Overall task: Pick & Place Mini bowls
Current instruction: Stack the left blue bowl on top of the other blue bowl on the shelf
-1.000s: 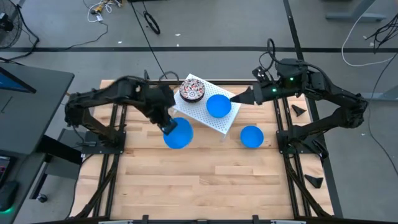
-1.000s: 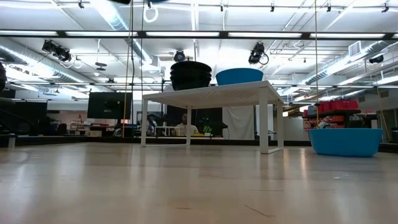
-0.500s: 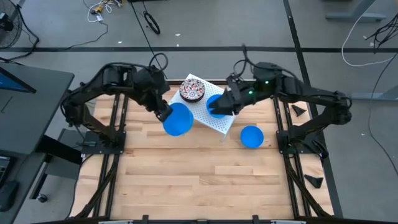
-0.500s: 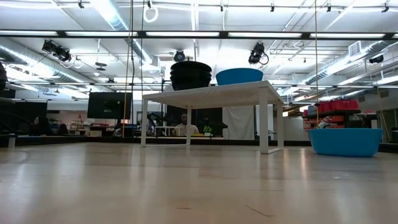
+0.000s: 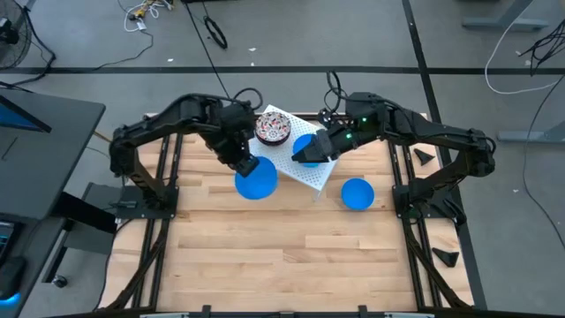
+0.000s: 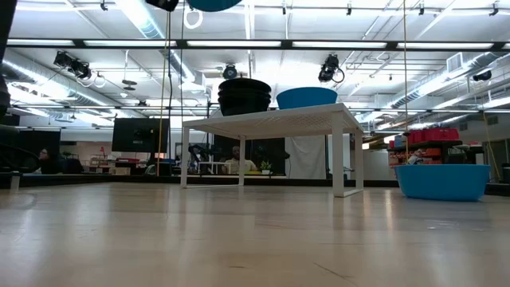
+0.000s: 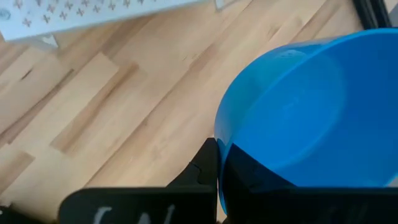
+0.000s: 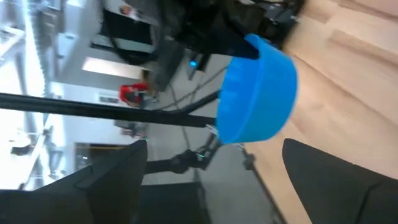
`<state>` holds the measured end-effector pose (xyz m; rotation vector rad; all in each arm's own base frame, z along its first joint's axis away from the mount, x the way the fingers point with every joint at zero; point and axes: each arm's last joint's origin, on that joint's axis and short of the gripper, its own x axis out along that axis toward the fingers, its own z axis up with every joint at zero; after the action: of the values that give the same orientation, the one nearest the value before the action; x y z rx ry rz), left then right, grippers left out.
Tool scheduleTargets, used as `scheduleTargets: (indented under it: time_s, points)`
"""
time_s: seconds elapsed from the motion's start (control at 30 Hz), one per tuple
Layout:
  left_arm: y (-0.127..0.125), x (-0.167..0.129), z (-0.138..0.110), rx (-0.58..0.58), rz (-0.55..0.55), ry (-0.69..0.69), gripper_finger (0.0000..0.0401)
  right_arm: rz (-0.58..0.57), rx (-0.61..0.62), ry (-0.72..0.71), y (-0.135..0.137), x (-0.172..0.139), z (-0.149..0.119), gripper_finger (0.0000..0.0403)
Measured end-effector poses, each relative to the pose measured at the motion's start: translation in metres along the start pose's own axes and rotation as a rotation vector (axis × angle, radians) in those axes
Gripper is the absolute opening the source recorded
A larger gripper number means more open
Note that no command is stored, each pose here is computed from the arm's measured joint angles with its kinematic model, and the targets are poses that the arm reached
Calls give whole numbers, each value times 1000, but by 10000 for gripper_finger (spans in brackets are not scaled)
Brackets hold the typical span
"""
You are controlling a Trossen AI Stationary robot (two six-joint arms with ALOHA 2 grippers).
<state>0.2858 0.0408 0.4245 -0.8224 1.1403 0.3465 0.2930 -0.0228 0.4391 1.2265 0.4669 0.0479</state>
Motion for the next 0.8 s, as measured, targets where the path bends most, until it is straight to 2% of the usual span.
scheduleTargets:
  time_s: [0.27,0.4,0.57,0.8]
  points:
    - [-16,-11,18,2,-43,-77,3,-121,-90,2,-10,-6,-3,375]
    - [-20,-1,27,-5,-40,-61,3,-254,-158,-44,-11,-15,-5,375]
    - [-22,12,33,-5,-26,-32,3,-331,-219,-132,0,-25,-6,375]
    - [-20,17,38,-1,-15,-24,3,-400,-255,-145,3,-9,-22,375]
